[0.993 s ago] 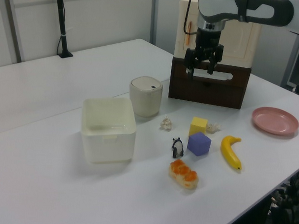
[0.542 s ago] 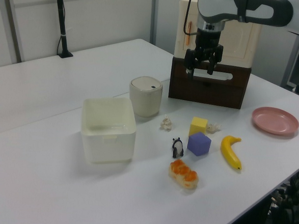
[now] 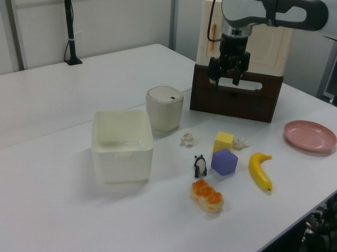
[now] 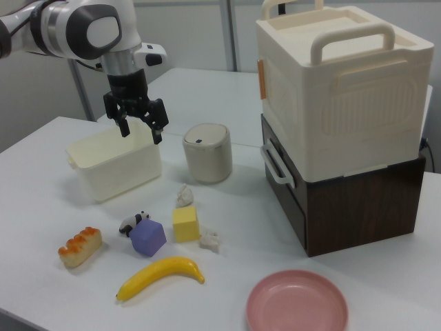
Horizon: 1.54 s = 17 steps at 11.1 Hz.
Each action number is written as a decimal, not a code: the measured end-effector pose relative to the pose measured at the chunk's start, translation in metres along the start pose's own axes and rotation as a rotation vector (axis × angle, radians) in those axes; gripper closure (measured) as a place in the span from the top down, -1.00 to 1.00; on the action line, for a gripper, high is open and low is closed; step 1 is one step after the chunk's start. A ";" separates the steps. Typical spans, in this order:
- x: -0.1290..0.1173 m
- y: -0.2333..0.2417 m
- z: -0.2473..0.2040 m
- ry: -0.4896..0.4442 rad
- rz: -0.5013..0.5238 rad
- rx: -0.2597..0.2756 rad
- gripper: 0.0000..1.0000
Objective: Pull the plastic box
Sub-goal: 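Move the gripper over the rim of the cream plastic box, then lower the gripper and close it on the box's rim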
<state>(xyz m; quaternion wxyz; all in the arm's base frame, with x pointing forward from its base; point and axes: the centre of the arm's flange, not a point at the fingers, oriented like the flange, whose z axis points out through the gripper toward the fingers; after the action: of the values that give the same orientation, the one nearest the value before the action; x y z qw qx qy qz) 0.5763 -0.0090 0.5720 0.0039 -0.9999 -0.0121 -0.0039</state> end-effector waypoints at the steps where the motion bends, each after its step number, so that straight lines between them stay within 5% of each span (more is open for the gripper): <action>1: 0.000 0.000 0.000 -0.001 -0.006 0.000 1.00; 9: 0.002 -0.008 0.037 -0.072 -0.073 0.007 1.00; 13: 0.013 -0.069 0.039 -0.002 0.133 0.016 1.00; 17: 0.050 -0.134 0.099 0.072 0.251 0.054 0.96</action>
<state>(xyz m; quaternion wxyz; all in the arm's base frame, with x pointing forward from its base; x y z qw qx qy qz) 0.6235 0.1267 0.4749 0.0318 -0.9923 0.1134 -0.0390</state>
